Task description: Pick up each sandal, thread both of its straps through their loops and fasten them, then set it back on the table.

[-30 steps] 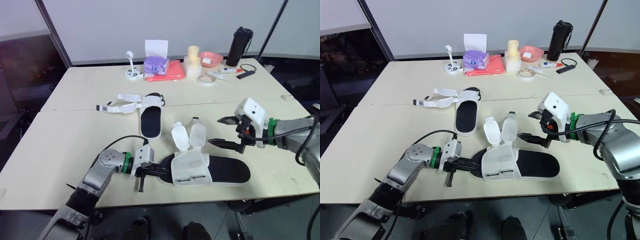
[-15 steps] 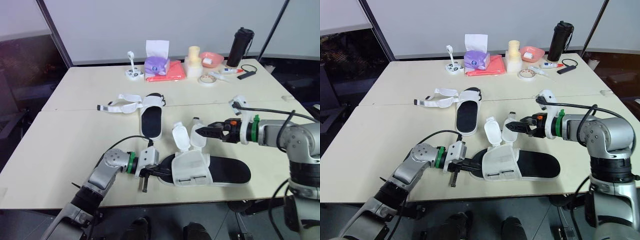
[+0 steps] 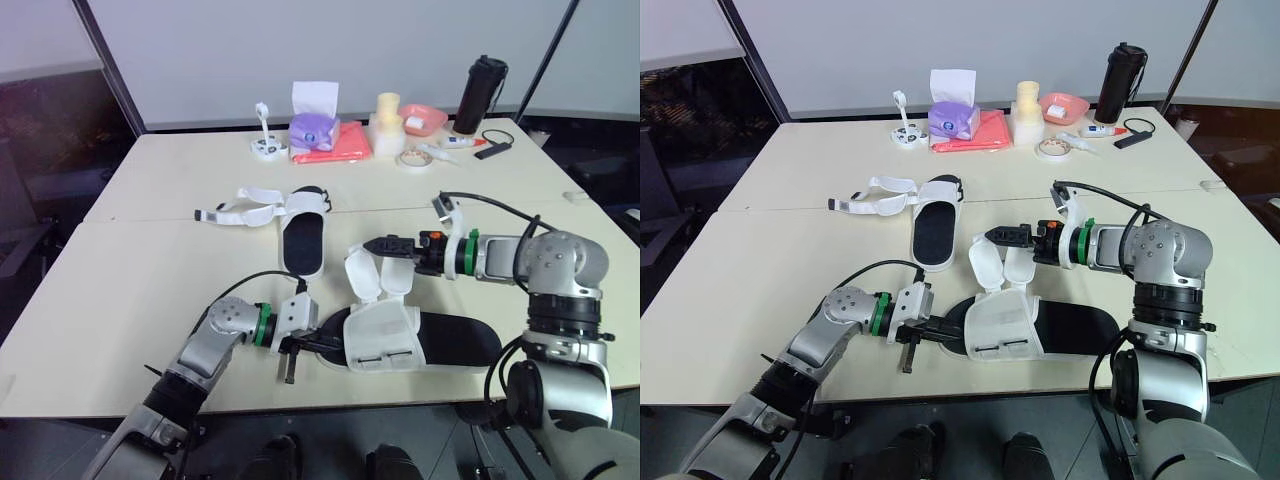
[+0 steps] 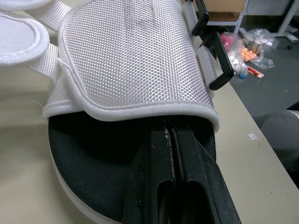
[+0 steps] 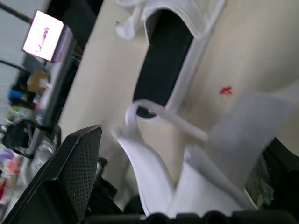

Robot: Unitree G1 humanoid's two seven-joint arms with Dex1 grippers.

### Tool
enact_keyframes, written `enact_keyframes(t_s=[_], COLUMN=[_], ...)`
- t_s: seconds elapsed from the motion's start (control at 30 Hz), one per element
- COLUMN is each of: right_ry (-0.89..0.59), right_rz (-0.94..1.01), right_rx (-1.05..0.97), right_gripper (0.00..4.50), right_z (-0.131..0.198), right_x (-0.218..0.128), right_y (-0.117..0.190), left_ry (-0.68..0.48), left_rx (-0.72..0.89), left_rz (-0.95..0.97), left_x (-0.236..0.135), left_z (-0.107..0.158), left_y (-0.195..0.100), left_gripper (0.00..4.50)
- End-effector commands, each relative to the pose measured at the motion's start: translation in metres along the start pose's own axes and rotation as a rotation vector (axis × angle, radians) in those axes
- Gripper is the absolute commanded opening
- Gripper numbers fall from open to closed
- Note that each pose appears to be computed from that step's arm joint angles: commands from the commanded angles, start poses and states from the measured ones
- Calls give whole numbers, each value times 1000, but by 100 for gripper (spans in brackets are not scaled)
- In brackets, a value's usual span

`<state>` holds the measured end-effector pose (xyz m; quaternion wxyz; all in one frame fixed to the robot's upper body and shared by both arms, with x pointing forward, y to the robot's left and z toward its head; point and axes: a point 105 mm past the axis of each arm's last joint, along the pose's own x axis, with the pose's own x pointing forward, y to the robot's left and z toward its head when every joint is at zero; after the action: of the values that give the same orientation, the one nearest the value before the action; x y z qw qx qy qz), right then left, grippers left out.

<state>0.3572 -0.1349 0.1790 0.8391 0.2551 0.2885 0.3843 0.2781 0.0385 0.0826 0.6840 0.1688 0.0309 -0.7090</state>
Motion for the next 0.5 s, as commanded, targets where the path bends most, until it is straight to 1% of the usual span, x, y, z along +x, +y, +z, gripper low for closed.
enact_keyframes(t_s=[0.03,0.2,0.43,0.5], right_ry=[-85,-154,-222,-233], right_rz=[20,37,78,85], right_rx=[3,38,38,33], right_gripper=[450,450,450,395], right_z=[19,35,56,61], right_x=[2,6,3,2], right_y=[3,2,9,11], left_ry=[35,33,30,31], left_rx=[-20,-24,-40,-38], left_rz=[5,14,22,25], left_x=[3,1,1,2], left_z=[-9,-8,-7,-7], left_y=[-3,-5,-5,-4], left_gripper=[5,5,5,0])
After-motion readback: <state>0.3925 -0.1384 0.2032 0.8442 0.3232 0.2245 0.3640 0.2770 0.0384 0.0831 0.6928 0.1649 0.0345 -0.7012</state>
